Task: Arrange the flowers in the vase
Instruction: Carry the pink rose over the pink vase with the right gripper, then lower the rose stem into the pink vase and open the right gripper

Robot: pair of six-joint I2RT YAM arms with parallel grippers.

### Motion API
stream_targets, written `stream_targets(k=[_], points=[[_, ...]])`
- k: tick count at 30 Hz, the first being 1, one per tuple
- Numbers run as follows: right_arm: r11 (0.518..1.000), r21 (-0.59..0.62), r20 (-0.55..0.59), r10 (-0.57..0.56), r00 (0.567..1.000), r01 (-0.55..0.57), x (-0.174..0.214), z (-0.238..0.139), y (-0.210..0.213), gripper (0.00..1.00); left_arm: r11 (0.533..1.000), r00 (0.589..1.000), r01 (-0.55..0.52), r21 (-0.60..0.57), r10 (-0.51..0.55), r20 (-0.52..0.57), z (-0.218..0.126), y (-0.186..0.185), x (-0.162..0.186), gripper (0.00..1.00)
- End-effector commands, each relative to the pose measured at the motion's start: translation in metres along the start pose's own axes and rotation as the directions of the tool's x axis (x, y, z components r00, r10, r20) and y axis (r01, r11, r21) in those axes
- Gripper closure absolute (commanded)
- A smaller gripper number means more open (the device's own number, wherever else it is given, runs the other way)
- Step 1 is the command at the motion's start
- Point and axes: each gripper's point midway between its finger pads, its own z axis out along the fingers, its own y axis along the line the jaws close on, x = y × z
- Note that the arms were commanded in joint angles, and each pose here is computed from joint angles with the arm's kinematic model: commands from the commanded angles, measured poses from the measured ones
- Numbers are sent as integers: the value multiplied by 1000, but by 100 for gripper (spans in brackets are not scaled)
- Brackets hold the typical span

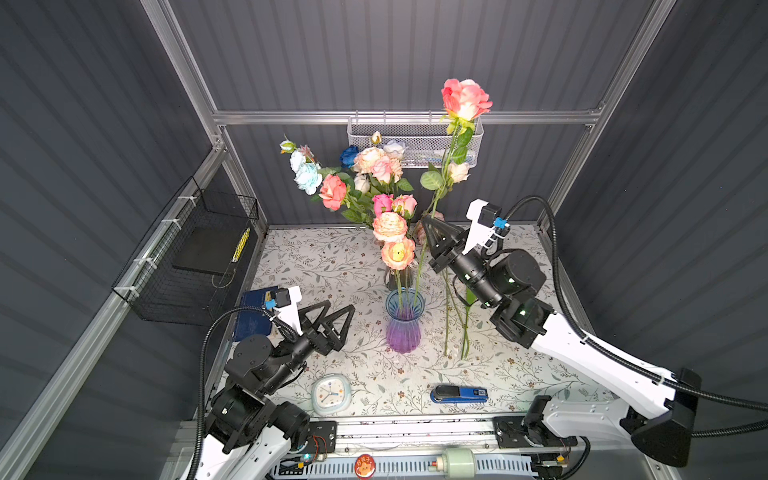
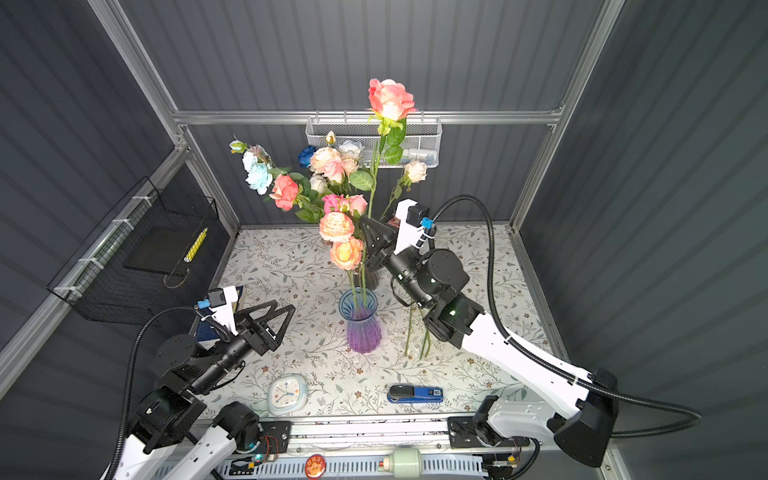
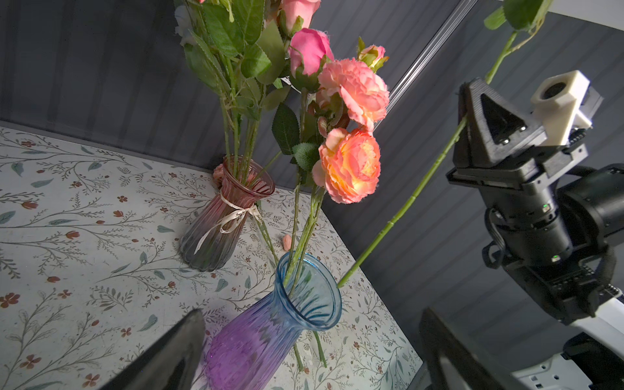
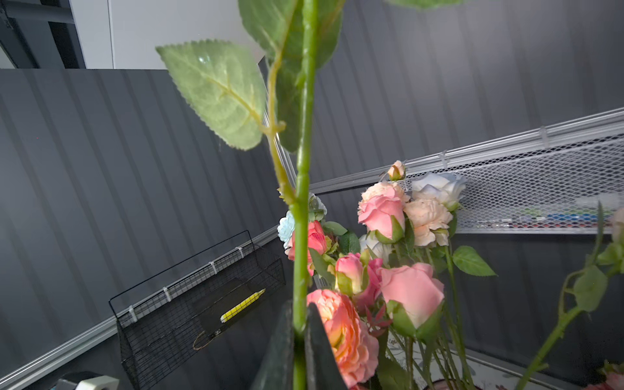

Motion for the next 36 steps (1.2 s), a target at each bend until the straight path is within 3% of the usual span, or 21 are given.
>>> stream_targets(k=[1,5,13,16,18,21,24,36], points=[[998,20,121,-56,991,54,-8,-2,-3,98,1000,999,-1,5,1,33,-7,-6,-12,0],[997,47,86,-61,994,57,27,-7,-15,97,1000,999,-2,5,2,33,-7,-6,-12,0],[994,100,-79,61,995,-52,87,-28,-34,85,1000,999,-1,7,1,32,-4,-6,-12,0],[988,128,-198,115,973,-91,107,-36,-36,74,1000,1000,-3,10,3,29,-3,-6,-11,0],[984,135,-270,147,952,-114,119,-44,-35,62,1000,1000,-5,12,5,28,-2,-7,-11,0],[981,133,-317,175,932,-139,121,-59,-32,48,1000,999,-8,17,8,33,-2,-8,-12,0],[982,121,-339,179,924,-146,114,-71,-27,42,1000,999,-6,22,6,33,0,-7,-11,0],[982,97,-462,190,866,-164,113,-101,-15,29,1000,1000,2,25,-2,25,4,-5,-8,0]])
